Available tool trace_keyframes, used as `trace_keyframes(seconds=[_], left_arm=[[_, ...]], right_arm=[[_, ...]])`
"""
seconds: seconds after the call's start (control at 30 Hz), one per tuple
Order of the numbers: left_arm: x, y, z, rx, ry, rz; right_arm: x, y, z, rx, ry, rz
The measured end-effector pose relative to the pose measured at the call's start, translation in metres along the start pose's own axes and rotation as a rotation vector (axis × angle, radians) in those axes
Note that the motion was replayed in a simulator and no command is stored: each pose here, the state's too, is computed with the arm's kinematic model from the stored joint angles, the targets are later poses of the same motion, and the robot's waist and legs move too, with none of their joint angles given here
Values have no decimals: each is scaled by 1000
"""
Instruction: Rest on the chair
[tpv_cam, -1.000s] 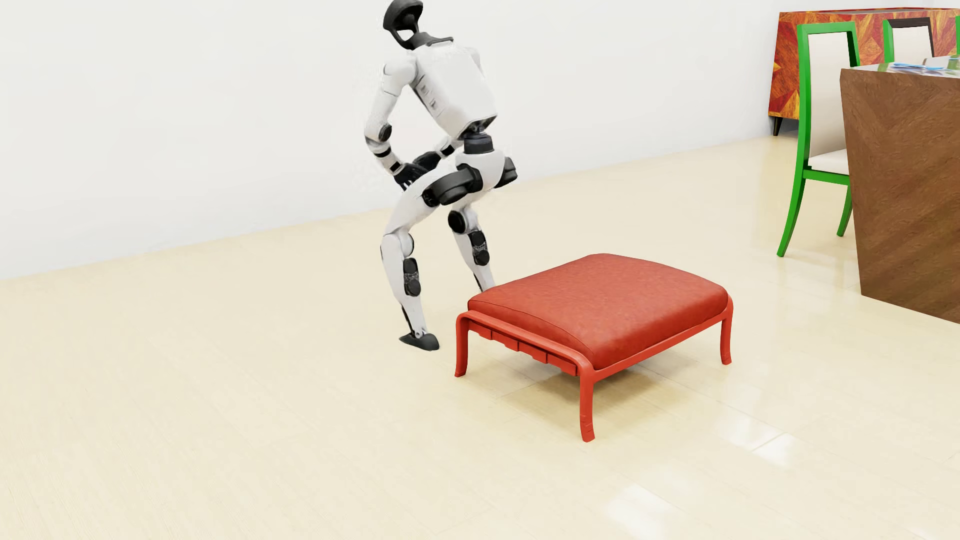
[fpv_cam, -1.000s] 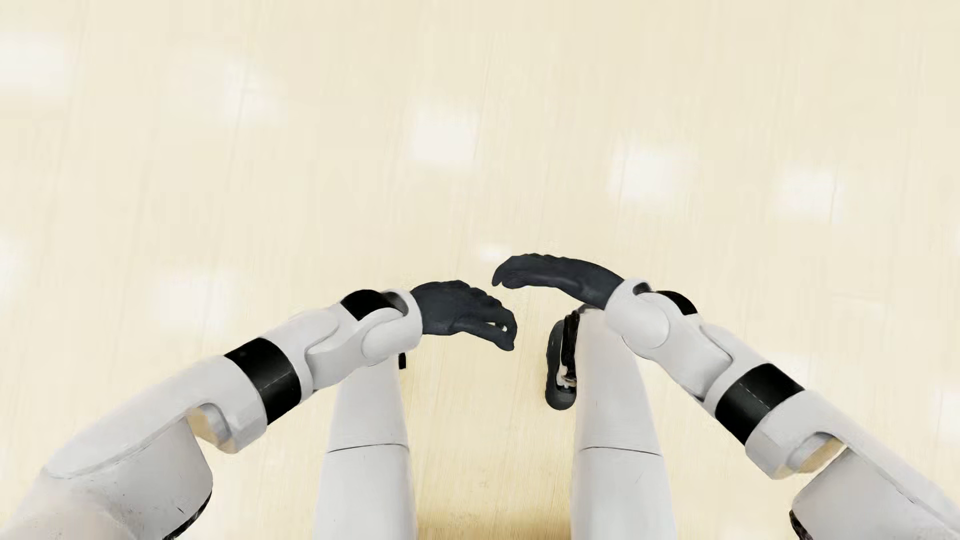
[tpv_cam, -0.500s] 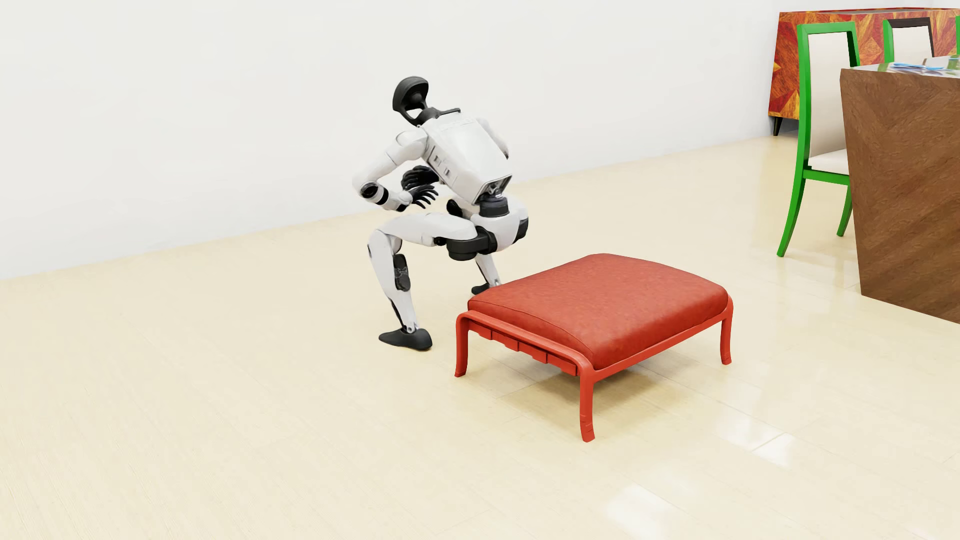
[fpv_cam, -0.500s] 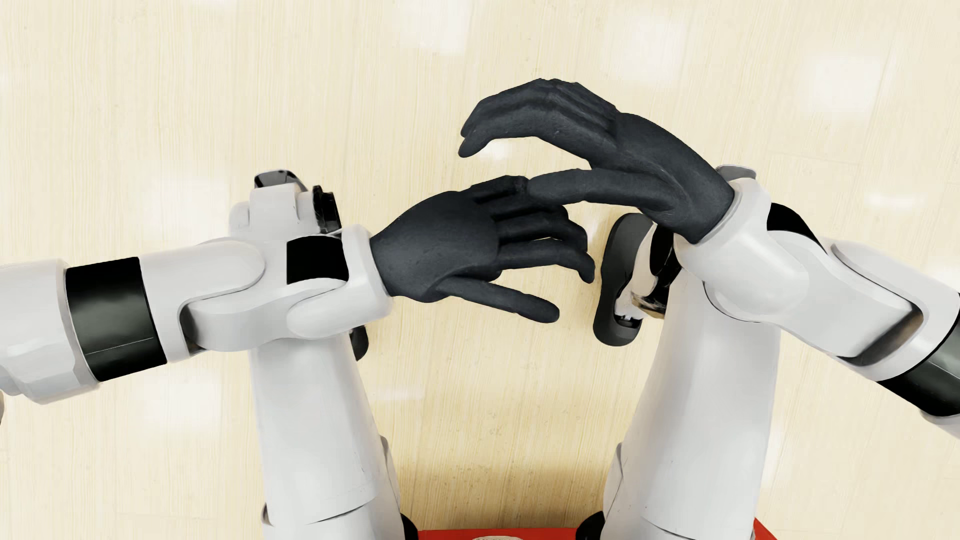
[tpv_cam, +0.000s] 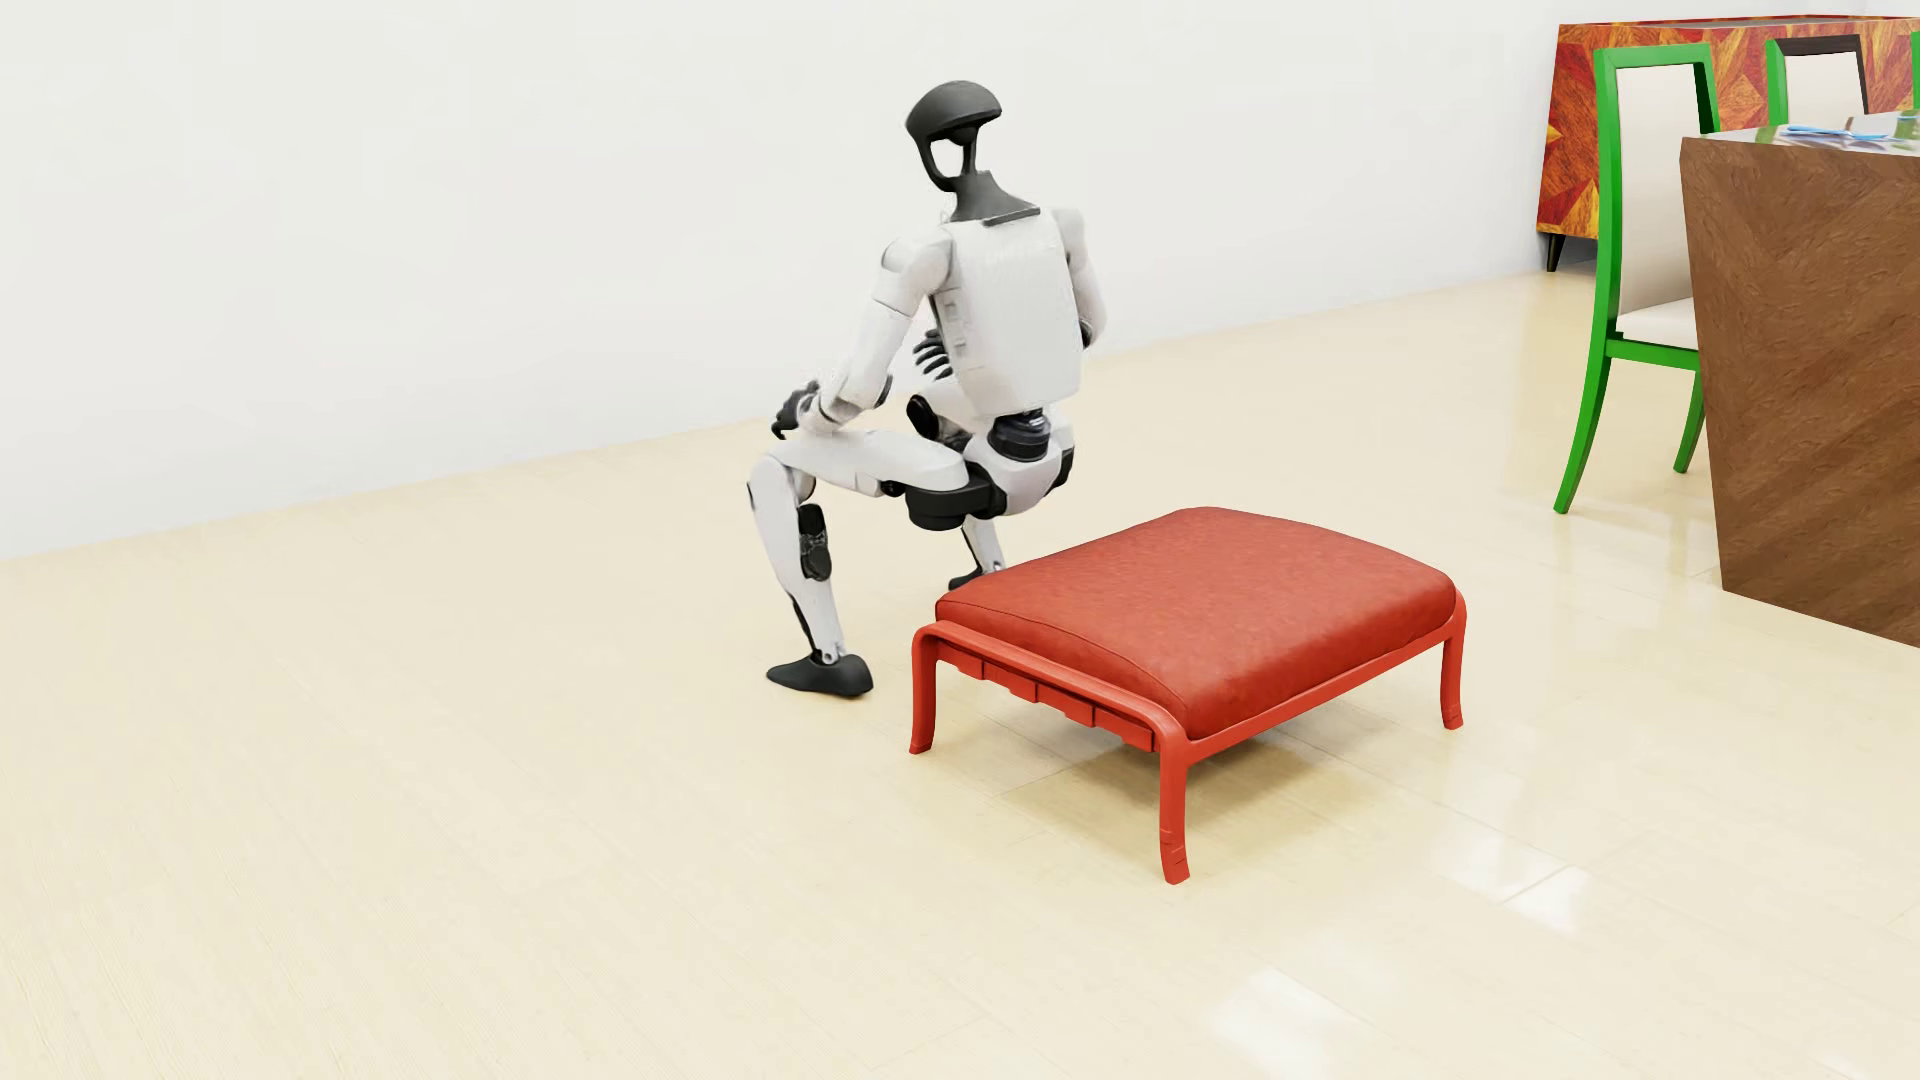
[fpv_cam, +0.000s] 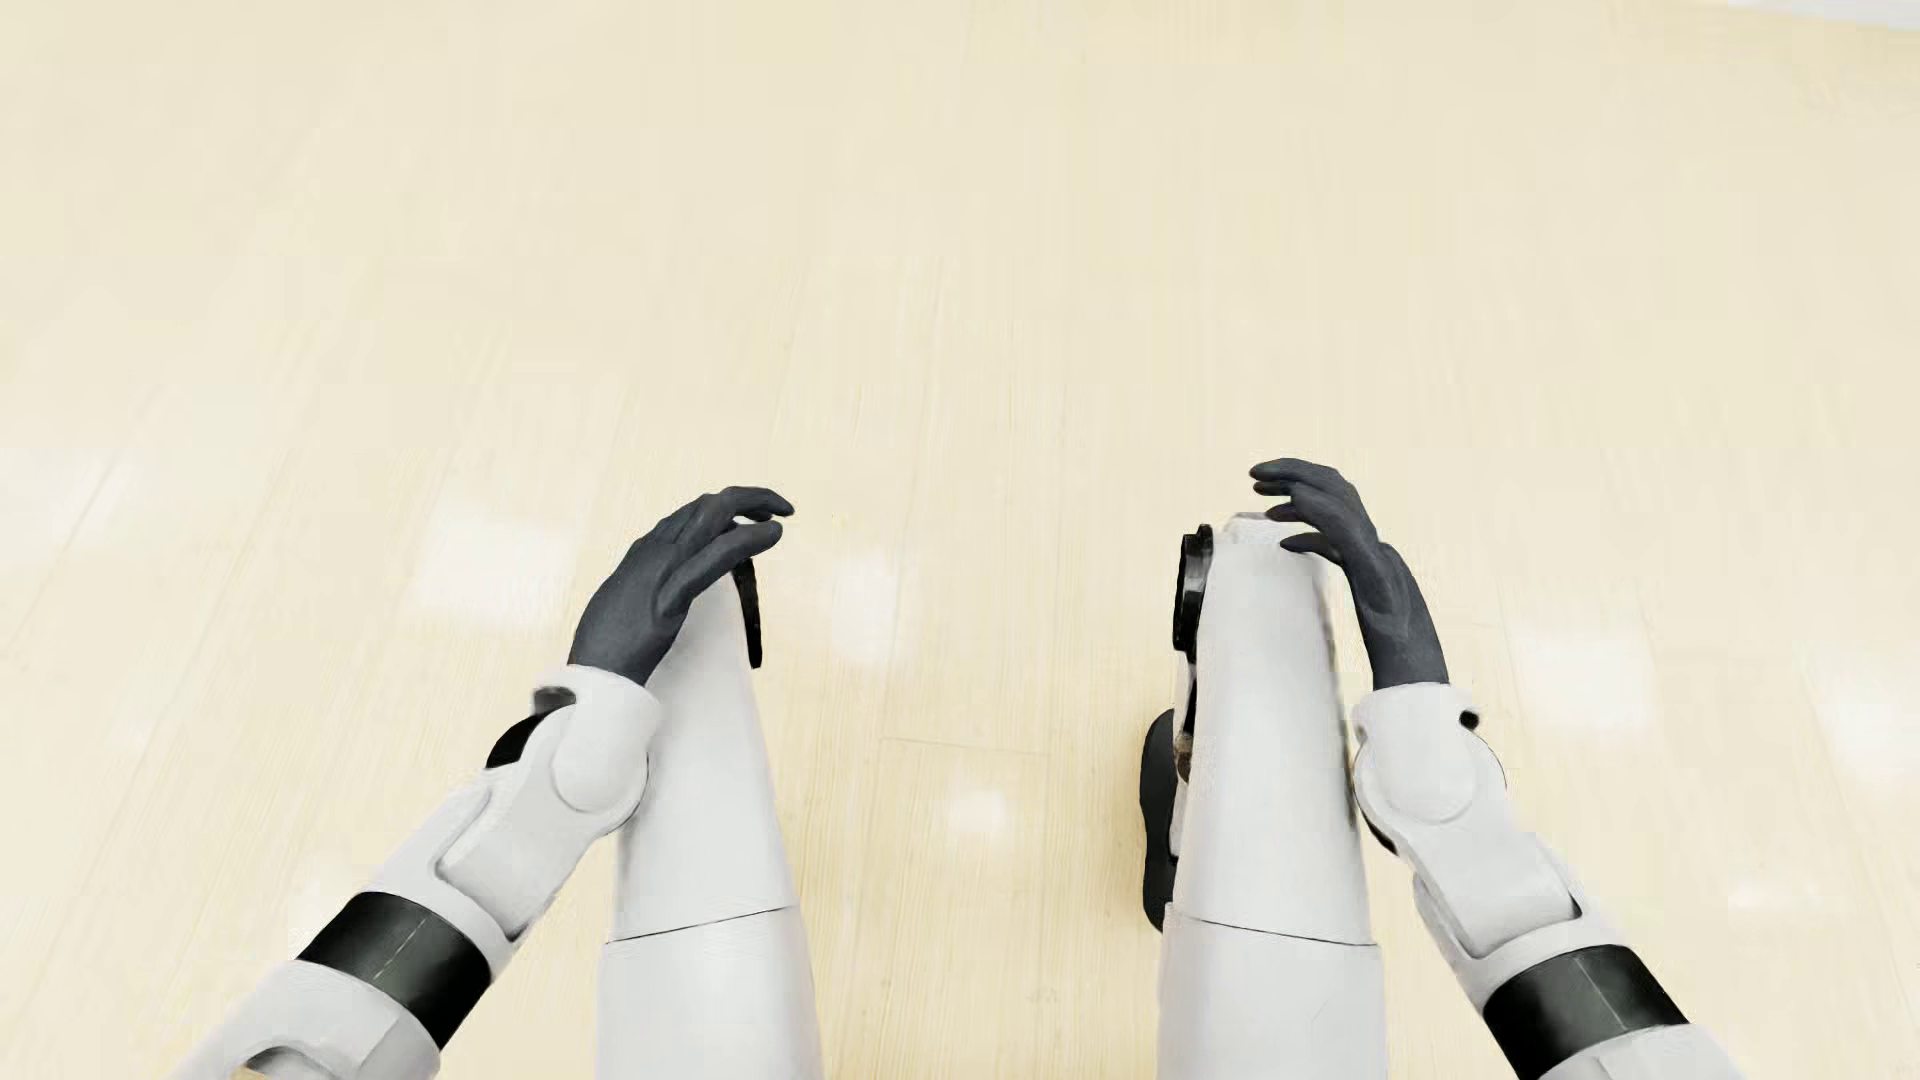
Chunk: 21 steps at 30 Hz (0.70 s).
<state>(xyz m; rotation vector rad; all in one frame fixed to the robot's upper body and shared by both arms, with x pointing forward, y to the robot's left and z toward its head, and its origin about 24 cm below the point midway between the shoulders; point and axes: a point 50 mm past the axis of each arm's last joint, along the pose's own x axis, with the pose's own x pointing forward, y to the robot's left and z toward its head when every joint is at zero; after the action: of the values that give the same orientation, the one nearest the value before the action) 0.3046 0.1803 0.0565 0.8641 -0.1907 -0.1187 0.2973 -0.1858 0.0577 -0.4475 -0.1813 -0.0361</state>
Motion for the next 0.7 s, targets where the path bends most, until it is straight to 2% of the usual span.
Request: trace_keyframes(seconds=[0.07, 0.13, 0.2, 0.27, 0.3, 0.33, 0.4, 0.47, 0.53, 0.6, 0.7], left_arm=[[-23, -17, -49, -121, 308, 18], [-57, -38, -98, -206, 635, -104], [-108, -55, -137, -197, 901, -293], [-162, -69, -155, -145, 1048, -532], [-183, -76, -157, -129, 1062, -662], [-203, -83, -156, -151, 1076, -748], [-239, -94, -152, -226, 1120, -796], [-262, -106, -146, -283, 1150, -794], [-267, -115, -138, -317, 1144, -801], [-258, -116, -137, -314, 1106, -810], [-229, -108, -140, -224, 1020, -816]], right_arm=[[-27, 6, -56, 47, 298, -45], [-69, 14, -113, 10, 639, 107], [-121, 21, -154, -81, 930, 400], [-165, 40, -166, -214, 1040, 765], [-186, 49, -168, -228, 1071, 878], [-206, 54, -170, -192, 1121, 906], [-236, 54, -172, -89, 1205, 816], [-242, 56, -170, -23, 1194, 759], [-230, 63, -164, -15, 1116, 779], [-217, 70, -160, -21, 1065, 787], [-199, 75, -158, -44, 1031, 737]])
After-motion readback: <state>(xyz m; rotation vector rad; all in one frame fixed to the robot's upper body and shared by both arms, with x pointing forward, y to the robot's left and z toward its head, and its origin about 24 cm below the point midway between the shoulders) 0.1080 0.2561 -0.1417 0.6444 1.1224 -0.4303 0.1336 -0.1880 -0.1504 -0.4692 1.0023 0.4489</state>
